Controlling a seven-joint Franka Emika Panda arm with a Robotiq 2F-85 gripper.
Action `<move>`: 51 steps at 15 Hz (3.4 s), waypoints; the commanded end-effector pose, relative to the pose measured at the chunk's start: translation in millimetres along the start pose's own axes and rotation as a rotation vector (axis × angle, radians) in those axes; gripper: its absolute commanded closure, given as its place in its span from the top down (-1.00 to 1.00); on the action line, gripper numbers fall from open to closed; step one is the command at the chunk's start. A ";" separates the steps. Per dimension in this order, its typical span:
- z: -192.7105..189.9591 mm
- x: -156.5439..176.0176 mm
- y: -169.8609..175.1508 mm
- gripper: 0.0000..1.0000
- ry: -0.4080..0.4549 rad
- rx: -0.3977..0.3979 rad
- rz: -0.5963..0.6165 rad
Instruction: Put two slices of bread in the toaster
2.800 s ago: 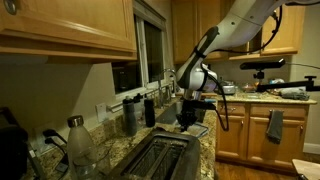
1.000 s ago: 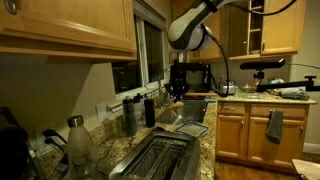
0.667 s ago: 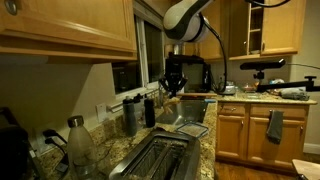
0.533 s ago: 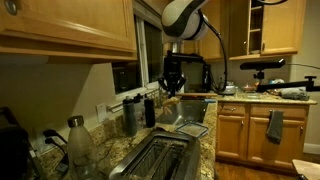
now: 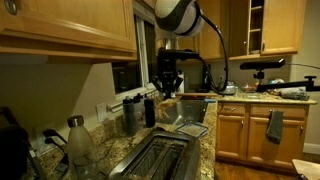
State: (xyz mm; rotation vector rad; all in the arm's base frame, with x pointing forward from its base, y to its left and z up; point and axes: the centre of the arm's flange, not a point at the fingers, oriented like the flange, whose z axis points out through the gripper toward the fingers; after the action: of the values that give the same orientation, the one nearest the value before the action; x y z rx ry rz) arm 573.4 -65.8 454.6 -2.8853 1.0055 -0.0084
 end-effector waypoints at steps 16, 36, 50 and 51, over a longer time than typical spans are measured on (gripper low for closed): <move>-16.8 -55.2 -44.9 -0.84 -0.093 -0.017 0.109; 17.1 -81.5 -72.0 -0.84 -0.291 -0.014 0.046; 59.5 -88.4 -76.1 -0.84 -0.352 -0.039 -0.033; 58.9 -87.6 -76.7 -0.84 -0.349 -0.039 -0.038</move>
State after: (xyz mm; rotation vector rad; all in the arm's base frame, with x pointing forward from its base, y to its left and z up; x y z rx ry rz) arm 561.8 52.3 403.4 -2.7975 0.9257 0.4887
